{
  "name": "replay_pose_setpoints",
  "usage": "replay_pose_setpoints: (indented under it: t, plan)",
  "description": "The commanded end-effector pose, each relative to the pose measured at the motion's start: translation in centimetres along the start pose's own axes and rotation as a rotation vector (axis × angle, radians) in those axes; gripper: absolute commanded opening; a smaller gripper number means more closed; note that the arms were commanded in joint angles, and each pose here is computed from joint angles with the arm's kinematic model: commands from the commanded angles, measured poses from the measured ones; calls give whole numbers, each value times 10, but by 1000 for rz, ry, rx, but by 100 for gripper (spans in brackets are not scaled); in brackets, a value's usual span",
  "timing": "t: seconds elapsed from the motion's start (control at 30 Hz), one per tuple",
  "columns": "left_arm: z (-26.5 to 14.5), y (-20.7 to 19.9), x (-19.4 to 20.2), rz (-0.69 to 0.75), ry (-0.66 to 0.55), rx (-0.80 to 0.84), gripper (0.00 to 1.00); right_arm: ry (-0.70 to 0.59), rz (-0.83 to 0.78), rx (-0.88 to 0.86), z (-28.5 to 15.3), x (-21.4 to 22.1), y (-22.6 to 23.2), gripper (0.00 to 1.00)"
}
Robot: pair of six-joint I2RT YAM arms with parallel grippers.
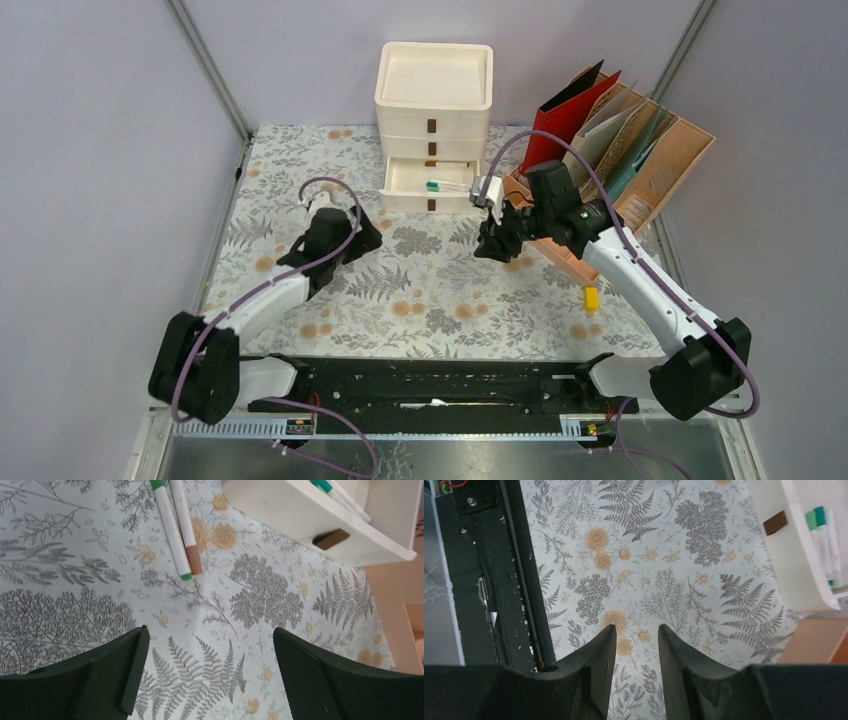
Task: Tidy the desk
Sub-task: Place the stationery in the drawer, then pick up the stationery from the center of the board.
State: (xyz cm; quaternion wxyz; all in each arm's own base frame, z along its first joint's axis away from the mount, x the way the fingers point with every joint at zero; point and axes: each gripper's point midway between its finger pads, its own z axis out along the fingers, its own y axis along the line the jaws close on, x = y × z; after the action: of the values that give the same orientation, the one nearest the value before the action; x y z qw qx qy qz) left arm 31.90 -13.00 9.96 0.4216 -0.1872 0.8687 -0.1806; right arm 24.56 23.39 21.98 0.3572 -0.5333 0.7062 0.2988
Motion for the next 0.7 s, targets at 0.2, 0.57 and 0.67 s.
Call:
replay_pose_setpoints:
  t: [0.2,0.57,0.67]
  plan:
    - [44,19,-29,30,-2,-193,97,-143,24,-19,-9,-4,-4,43]
    - [92,36,-40,42,73,-319,63,-154,33,-48,-5,0,1,42]
    - [103,39,-41,51,97,-346,50,-155,25,-42,-7,0,1,42]
